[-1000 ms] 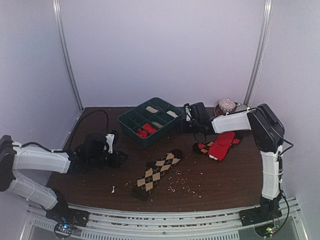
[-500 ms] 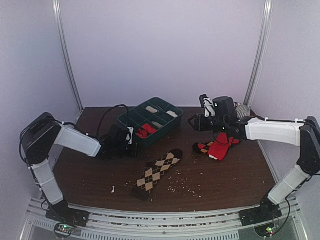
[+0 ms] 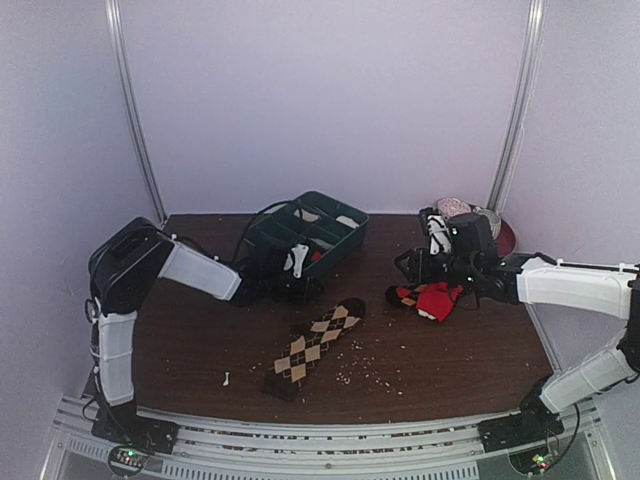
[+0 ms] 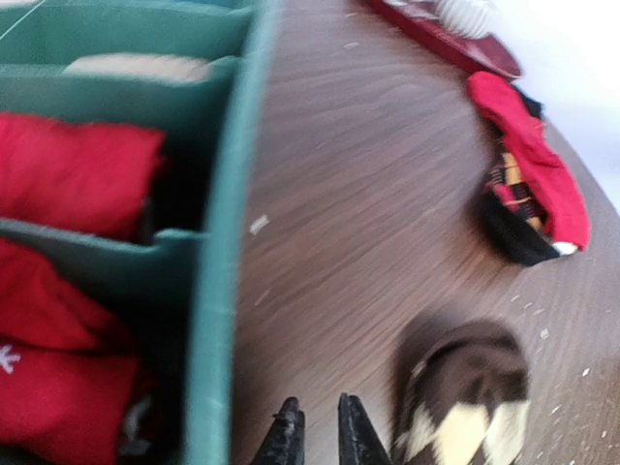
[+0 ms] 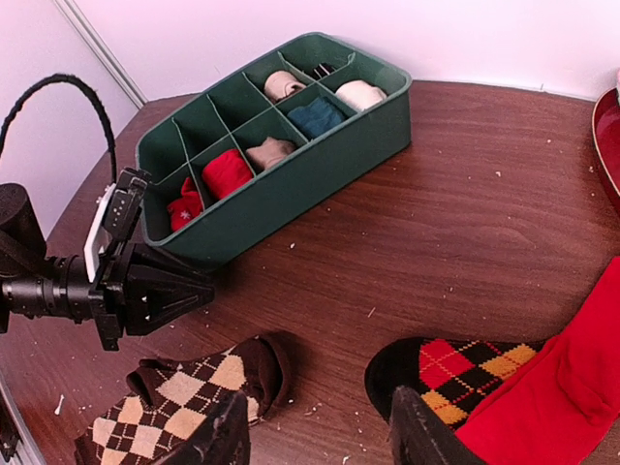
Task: Roll the socks
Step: Adjust the storage box at the center of the board, then adjust the sock at the center of the board.
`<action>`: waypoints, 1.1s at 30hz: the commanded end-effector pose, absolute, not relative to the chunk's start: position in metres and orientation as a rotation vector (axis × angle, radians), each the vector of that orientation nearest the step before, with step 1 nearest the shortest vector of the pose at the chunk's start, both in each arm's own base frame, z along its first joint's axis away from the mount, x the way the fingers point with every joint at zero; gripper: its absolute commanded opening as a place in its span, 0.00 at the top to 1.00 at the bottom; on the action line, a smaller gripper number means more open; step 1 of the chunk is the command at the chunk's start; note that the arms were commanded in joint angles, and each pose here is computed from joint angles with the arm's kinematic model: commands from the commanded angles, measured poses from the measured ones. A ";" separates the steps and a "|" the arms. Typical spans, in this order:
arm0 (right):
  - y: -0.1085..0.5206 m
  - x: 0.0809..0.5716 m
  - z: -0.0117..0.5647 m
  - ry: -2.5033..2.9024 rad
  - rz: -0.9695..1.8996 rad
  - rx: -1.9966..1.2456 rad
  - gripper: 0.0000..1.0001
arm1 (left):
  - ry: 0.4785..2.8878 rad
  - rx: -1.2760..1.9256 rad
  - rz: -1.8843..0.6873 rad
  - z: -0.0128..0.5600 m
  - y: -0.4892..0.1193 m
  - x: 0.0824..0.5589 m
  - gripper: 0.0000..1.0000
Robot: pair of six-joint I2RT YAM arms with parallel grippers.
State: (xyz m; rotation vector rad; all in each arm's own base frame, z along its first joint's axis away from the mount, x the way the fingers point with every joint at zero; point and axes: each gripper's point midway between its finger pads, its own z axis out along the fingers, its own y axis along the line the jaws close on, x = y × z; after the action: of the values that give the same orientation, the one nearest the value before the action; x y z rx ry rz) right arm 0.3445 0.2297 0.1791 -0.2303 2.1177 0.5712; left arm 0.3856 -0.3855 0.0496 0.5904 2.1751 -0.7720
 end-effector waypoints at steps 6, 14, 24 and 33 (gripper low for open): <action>0.229 0.337 0.169 2.143 0.579 -0.200 0.50 | 1.907 0.797 -0.971 0.121 -0.442 0.373 0.83; 0.265 0.313 0.141 2.227 0.646 -0.284 0.50 | 1.822 0.852 -1.108 0.188 -0.427 0.316 0.55; 0.313 0.299 0.103 2.305 0.720 -0.266 0.49 | 2.186 0.730 -0.868 0.106 -0.321 0.239 0.53; 0.422 0.241 0.097 2.270 0.751 -0.723 0.47 | 2.222 0.507 -0.638 0.117 -0.252 0.227 0.50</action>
State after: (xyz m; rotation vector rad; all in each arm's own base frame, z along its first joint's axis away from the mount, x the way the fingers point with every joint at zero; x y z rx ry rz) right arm 0.2659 0.3778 0.0914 -0.5123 2.3228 0.7159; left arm 0.2053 -0.2805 0.0956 0.6939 2.2469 -0.7991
